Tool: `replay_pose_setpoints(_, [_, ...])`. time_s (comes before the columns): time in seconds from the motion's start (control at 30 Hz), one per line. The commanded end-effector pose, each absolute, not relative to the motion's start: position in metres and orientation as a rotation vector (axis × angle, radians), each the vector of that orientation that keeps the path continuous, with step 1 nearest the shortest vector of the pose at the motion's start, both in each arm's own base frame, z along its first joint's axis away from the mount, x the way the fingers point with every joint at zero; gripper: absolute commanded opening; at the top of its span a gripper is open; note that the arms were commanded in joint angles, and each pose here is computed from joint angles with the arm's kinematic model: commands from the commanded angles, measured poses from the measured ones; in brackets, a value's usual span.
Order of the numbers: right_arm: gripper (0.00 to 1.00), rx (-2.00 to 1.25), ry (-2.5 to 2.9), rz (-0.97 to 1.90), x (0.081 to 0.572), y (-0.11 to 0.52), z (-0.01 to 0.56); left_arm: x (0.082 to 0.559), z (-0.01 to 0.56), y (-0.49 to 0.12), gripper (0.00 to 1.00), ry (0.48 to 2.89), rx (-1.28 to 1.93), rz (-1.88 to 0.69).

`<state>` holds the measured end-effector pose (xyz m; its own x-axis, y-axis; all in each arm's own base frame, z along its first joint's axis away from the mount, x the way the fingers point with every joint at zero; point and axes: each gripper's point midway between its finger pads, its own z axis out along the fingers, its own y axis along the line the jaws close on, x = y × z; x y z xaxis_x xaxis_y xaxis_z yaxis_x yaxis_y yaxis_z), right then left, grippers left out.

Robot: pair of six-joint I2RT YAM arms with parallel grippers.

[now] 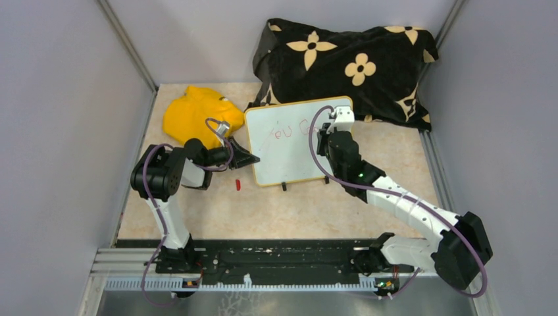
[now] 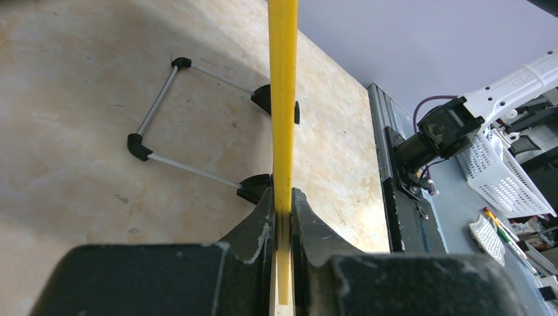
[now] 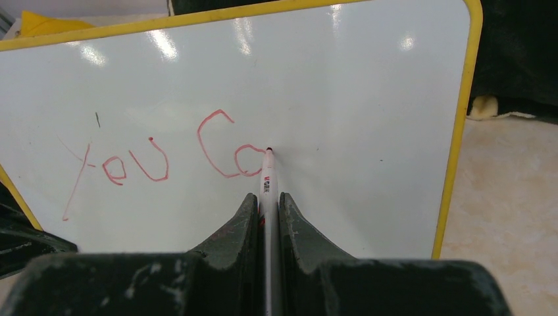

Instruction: Write a sentence on the whiteboard

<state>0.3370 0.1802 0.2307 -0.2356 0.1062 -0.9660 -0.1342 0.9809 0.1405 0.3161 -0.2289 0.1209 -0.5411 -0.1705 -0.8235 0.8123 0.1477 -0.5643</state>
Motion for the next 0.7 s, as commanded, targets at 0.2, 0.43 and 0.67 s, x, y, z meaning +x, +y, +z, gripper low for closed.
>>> replay_pose_setpoints(0.2, [0.00, 0.013, 1.762, 0.251, 0.339, 0.177, 0.240, 0.311, 0.122, -0.233, 0.00, 1.591, 0.685, -1.523])
replay_pose_setpoints(0.43, [0.00, 0.015, 1.804, 0.263, 0.330, 0.174, 0.221, 0.311, 0.122, -0.233, 0.00, 1.592, 0.684, -1.524])
replay_pose_setpoints(0.67, [0.00, 0.029, 1.776, 0.277, 0.329, 0.173, 0.234, 0.310, 0.122, -0.234, 0.00, 1.592, 0.687, -1.525])
